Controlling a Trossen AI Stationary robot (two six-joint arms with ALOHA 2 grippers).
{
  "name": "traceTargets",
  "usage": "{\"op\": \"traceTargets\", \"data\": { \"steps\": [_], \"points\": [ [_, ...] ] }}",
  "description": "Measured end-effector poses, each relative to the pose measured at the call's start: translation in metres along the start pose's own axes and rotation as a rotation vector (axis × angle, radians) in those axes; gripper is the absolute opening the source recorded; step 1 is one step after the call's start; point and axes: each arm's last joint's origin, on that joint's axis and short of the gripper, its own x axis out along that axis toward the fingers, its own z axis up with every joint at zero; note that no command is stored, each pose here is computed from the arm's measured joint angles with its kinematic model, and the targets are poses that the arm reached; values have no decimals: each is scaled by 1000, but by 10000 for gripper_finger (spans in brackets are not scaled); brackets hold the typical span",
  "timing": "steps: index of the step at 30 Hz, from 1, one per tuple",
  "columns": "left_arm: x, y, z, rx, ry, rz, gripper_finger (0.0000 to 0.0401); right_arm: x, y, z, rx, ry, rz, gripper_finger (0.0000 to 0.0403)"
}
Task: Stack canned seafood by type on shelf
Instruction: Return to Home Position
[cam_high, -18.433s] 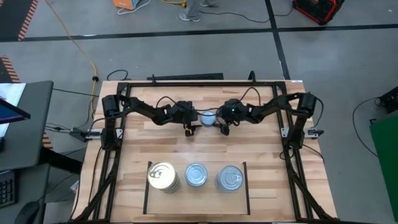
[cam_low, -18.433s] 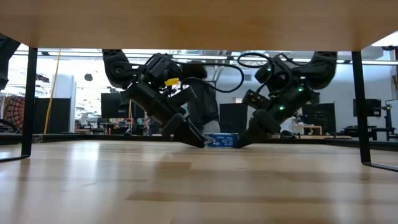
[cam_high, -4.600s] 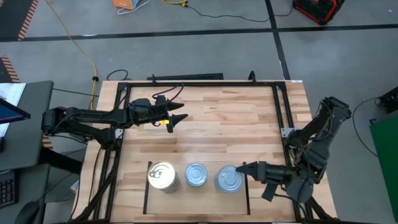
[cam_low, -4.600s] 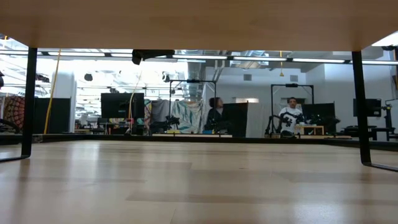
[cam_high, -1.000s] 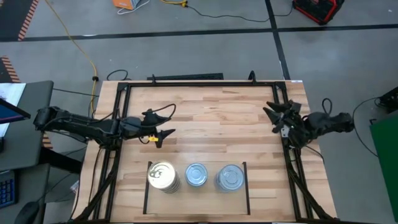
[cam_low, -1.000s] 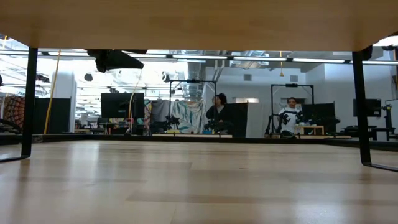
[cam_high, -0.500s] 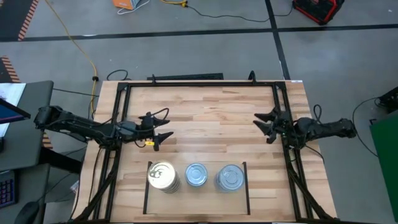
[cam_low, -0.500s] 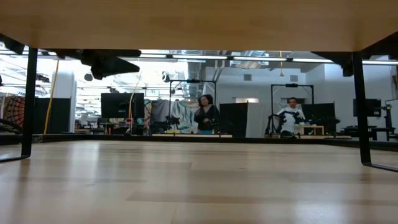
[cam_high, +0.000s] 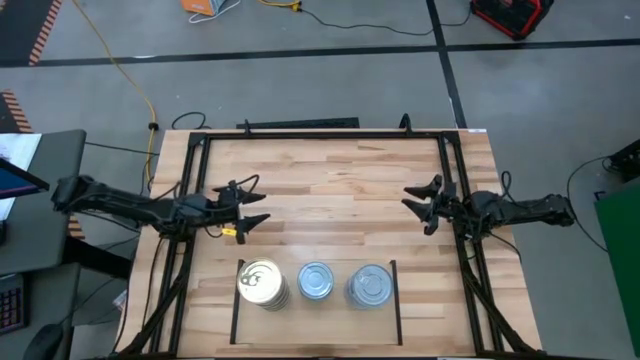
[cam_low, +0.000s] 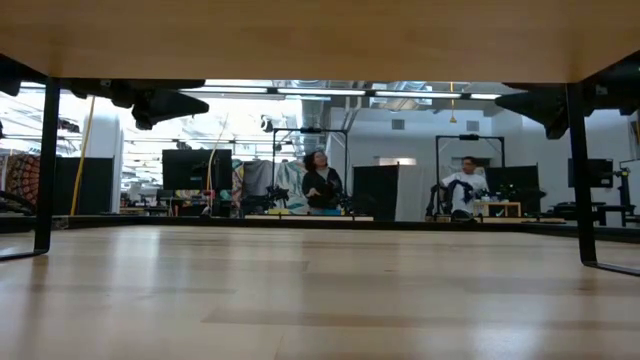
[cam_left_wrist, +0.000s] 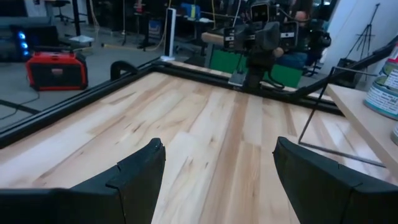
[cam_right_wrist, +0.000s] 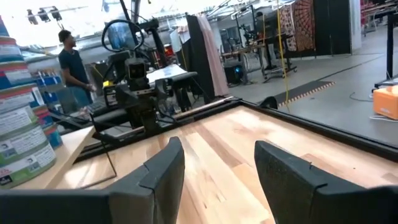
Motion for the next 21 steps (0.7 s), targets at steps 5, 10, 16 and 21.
{"op": "traceTargets", "data": {
  "steps": [5, 10, 16, 21],
  "points": [
    [-10, 4, 1, -13, 25, 7, 288, 0, 0, 0, -32, 4, 0, 221],
    [-18, 7, 2, -18, 35, 15, 288, 0, 0, 0, -56, 5, 1, 221],
    [-27, 14, -15, -40, 33, 30, 288, 0, 0, -1, -89, 6, -1, 221],
    [-36, 20, -34, -103, 32, -21, 288, 0, 0, -1, -140, 6, -5, 221]
  ]
}}
